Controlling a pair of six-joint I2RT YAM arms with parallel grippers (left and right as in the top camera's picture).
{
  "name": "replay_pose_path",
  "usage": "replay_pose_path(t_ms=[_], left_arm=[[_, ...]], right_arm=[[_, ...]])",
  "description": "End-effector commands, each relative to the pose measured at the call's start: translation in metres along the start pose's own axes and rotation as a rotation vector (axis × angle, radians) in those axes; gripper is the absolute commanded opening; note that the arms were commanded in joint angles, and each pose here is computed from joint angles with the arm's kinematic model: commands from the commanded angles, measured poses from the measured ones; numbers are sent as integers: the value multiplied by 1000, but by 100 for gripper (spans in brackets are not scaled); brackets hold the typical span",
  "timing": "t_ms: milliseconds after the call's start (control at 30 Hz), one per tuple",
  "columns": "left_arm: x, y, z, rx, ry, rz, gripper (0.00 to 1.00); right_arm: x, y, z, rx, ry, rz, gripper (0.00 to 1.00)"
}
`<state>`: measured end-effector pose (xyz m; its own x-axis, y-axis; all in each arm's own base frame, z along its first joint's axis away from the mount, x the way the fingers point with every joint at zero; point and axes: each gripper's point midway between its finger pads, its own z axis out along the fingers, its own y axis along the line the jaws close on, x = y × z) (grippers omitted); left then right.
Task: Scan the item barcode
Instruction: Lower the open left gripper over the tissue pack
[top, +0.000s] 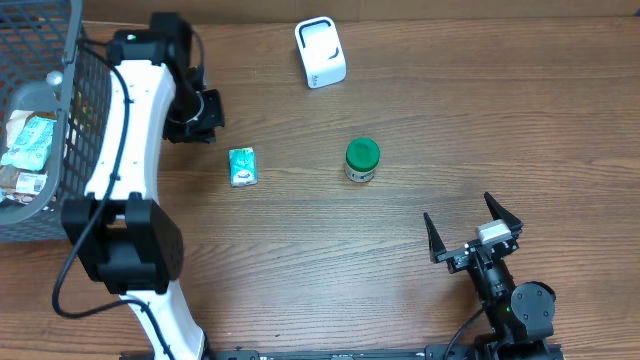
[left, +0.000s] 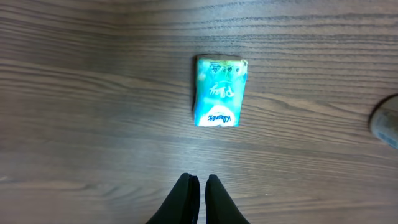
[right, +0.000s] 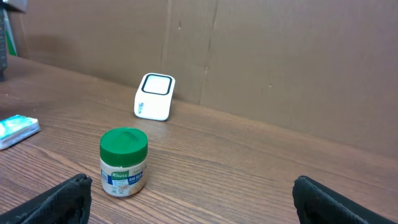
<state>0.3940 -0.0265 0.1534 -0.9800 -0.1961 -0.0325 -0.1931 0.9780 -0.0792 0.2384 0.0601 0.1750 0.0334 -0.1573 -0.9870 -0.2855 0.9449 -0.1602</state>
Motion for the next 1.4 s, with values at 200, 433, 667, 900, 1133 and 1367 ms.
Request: replay_pose_path(t_ms=[200,433,667,900,1133,1367], left_arm=[[15,11,-7,-245,-37,-62,8],[23,17,21,-272,-3,-96,6],[23,7,33,-209,10,-96,10],[22,6,34,-204,5,-96,15],[24,7,36,-207,14,-96,16],[32,8,63,-194,50,-25,21]], right_arm=[[2,1,0,-4,-1,-1,100],[2,1,0,-4,-1,-1,100],[2,1,0,-4,-1,-1,100],[2,1,0,-4,-1,-1,100],[2,1,0,-4,-1,-1,100],[2,1,0,-4,-1,-1,100]])
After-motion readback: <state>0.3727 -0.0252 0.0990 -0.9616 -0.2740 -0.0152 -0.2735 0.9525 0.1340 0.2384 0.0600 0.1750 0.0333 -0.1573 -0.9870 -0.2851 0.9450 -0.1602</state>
